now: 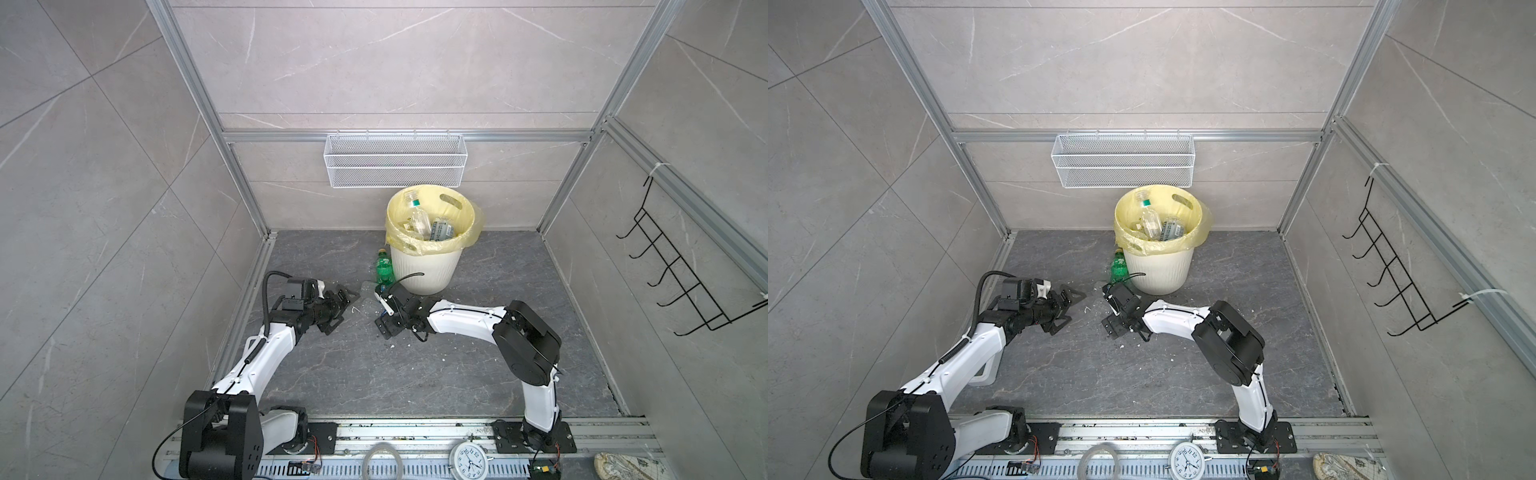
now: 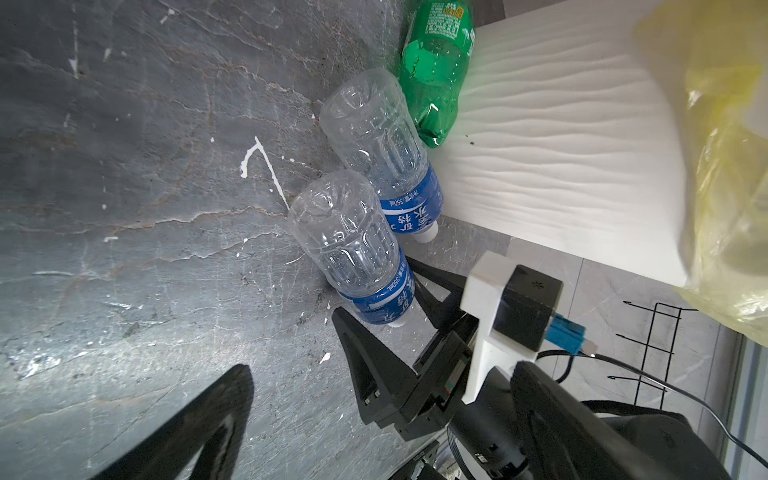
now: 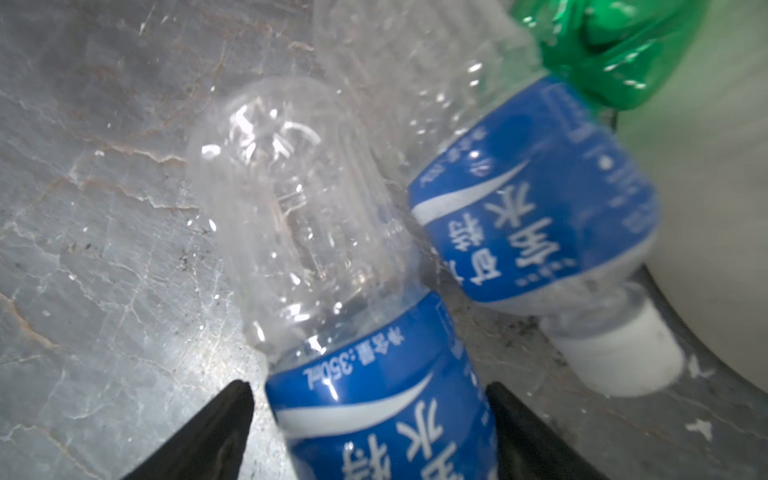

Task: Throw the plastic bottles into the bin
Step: 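Close the right gripper on the clear blue-labelled bottle, then lift the bottle and carry it over the bin with the right gripper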

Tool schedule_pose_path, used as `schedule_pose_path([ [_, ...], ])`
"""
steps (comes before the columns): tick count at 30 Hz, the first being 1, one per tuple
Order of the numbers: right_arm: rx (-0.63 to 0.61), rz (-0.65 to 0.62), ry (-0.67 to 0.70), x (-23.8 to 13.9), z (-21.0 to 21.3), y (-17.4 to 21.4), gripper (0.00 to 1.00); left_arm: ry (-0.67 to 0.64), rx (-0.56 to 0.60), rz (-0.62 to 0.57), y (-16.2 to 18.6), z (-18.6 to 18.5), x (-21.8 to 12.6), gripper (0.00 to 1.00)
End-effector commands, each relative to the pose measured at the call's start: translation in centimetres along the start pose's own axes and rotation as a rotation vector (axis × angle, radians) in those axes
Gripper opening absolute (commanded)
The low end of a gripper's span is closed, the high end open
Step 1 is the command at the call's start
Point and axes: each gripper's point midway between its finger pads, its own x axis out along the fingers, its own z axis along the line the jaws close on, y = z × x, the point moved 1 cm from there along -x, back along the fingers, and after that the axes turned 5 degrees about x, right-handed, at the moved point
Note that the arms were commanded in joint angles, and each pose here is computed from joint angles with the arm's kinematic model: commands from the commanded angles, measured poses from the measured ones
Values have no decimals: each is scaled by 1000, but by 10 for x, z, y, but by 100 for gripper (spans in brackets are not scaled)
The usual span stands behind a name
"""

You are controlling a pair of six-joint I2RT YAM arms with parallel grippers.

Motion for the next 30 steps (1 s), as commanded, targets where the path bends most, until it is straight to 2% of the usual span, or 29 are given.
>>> schedule_pose_path([
  [1, -37, 10, -5, 2, 9, -2, 85, 46, 13, -4, 1, -8, -6, 100],
  [9, -64, 22, -13, -3, 20, -2, 66, 62, 21, -30, -1, -11, -17, 100],
  [16, -59, -10, -23, -29, 24, -17, 56, 93, 69, -92, -6, -25, -38, 100],
  [24, -43, -89, -25, -80, 25, -54, 52, 141, 116, -178, -21, -49, -70, 100],
  [30, -38, -220, -5, -148, 22, -105, 51, 220, 233, -294, -39, -97, -111, 100],
])
